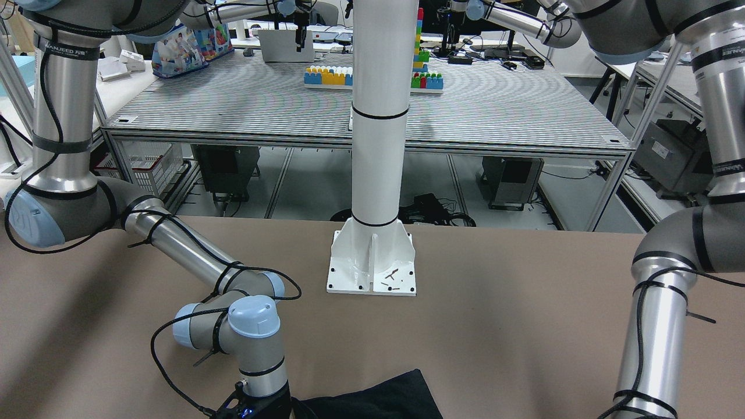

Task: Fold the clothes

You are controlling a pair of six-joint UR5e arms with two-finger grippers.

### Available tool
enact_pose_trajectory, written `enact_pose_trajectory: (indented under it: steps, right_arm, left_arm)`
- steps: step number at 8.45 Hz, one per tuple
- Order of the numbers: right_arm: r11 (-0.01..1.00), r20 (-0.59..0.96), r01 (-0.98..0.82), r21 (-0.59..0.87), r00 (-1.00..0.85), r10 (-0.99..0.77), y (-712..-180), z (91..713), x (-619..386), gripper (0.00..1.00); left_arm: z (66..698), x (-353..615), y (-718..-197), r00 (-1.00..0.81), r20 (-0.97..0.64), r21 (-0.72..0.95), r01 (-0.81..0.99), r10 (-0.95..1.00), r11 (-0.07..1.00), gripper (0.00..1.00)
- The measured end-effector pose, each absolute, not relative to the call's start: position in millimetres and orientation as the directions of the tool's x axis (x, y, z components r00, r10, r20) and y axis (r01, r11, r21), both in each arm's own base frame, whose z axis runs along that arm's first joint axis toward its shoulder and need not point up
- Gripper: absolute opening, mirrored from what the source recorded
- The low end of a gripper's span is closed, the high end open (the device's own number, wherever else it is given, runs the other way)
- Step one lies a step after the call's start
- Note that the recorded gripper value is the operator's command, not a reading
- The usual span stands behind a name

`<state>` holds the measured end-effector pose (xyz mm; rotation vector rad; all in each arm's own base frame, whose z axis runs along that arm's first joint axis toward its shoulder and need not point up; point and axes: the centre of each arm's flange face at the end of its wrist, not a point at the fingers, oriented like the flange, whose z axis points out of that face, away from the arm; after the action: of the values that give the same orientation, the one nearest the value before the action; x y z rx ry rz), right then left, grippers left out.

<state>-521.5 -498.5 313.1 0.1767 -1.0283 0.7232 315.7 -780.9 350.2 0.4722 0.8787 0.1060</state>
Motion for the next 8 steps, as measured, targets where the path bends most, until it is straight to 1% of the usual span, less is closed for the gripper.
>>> enact_pose_trajectory:
  steps: [1, 2, 4, 5, 6, 8]
  right_arm:
    - [0.763, 0.831, -0.617, -0.192, 0.312, 0.461, -489.0, 308.7, -511.1, 0.00]
    - [0.777, 0.835, -0.599, -0.193, 0.317, 0.451, -466.6, 305.4, -499.6, 0.00]
    - [0.818, 0.851, -0.545, -0.183, 0.328, 0.409, -398.3, 302.2, -493.7, 0.00]
    - [0.828, 0.858, -0.534, -0.171, 0.332, 0.391, -373.6, 301.3, -497.4, 0.00]
    - [0.833, 0.861, -0.529, -0.162, 0.337, 0.381, -360.5, 302.2, -500.7, 0.00]
    - [0.839, 0.863, -0.524, -0.148, 0.346, 0.368, -352.3, 303.6, -502.6, 0.00]
  left_arm:
    - [349.4, 315.6, -780.5, 0.639, -0.716, 0.441, 0.102, 0.281, 0.892, 1.00]
    - [350.1, 315.3, -778.8, 0.638, -0.716, 0.442, 0.102, 0.282, 0.891, 1.00]
    - [353.5, 313.2, -774.4, 0.637, -0.717, 0.444, 0.103, 0.283, 0.890, 1.00]
    - [353.5, 313.0, -773.0, 0.636, -0.718, 0.444, 0.105, 0.284, 0.890, 1.00]
    - [353.3, 314.0, -771.9, 0.635, -0.719, 0.443, 0.106, 0.283, 0.890, 1.00]
    - [353.3, 314.5, -771.1, 0.634, -0.721, 0.442, 0.107, 0.282, 0.891, 1.00]
